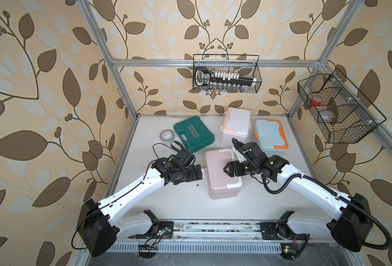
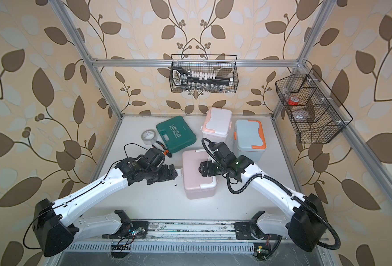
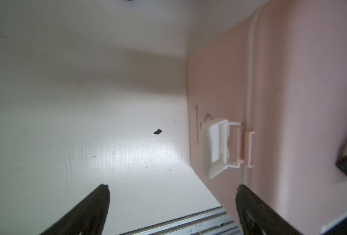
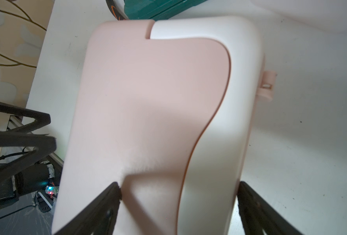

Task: Open first aid kits and take out gauze
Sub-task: Open the fastener of the first aid kit, then open the lid of the first aid kit.

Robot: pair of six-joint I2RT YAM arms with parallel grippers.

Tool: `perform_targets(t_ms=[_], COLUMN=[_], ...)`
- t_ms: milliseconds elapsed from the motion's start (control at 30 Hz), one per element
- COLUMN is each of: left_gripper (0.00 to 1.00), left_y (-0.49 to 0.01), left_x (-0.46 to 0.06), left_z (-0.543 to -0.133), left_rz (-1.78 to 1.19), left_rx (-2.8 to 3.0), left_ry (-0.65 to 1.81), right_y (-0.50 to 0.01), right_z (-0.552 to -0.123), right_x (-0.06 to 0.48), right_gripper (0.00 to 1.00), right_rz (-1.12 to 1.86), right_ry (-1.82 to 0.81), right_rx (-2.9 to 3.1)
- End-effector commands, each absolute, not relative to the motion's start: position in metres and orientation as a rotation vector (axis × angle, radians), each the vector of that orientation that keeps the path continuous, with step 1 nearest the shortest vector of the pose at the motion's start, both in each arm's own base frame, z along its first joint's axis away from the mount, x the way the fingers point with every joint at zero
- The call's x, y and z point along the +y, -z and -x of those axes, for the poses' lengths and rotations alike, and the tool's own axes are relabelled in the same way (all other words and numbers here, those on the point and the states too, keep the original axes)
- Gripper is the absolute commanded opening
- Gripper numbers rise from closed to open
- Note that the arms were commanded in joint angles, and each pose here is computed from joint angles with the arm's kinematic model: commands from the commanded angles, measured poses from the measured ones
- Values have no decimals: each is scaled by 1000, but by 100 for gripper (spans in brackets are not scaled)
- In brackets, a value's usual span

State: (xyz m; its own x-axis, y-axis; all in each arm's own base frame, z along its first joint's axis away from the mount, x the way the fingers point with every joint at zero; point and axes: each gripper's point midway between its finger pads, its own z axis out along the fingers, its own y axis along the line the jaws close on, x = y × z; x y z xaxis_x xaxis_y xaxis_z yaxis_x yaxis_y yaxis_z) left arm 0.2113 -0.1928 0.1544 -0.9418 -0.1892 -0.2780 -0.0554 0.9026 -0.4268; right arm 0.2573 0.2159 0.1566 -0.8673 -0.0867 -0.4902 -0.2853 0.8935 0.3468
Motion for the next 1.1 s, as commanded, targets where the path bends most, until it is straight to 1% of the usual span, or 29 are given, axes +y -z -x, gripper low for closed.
perform_targets(t_ms=[0,100,167,233,333,467,867,1067], left_gripper=[95,91,82,76,72,71,71,70], left_y=[-209,-227,-227,-224,-215,-206,-195,-193], left_x=[-217,-234,-248,-257,-263,-266,-274,-277], left_z=[-212,-211,-211,-213,-221,-230,-244,-249], left_rz=[114,81,60,52,65,79,104,107], left_rx=[2624,2587,2592,2611,2630,2652,2664,2661], left_ry=[877,1016,1101,1141,1131,1097,1146,1170], right_y=[-160,-164,-164,-163,-162,-158,-152,-150], right_z=[-254,-259,-262,-263,-264,-262,-258,-256], right_x=[203,198,196,195,196,199,207,210], right_gripper=[89,87,84,81,75,71,66,66], right_rz=[249,213,195,184,177,191,216,229], right_ry=[-533,-554,-572,-598,-635,-670,-739,-762], right_rx=[2599,2589,2586,2588,2589,2598,2612,2617])
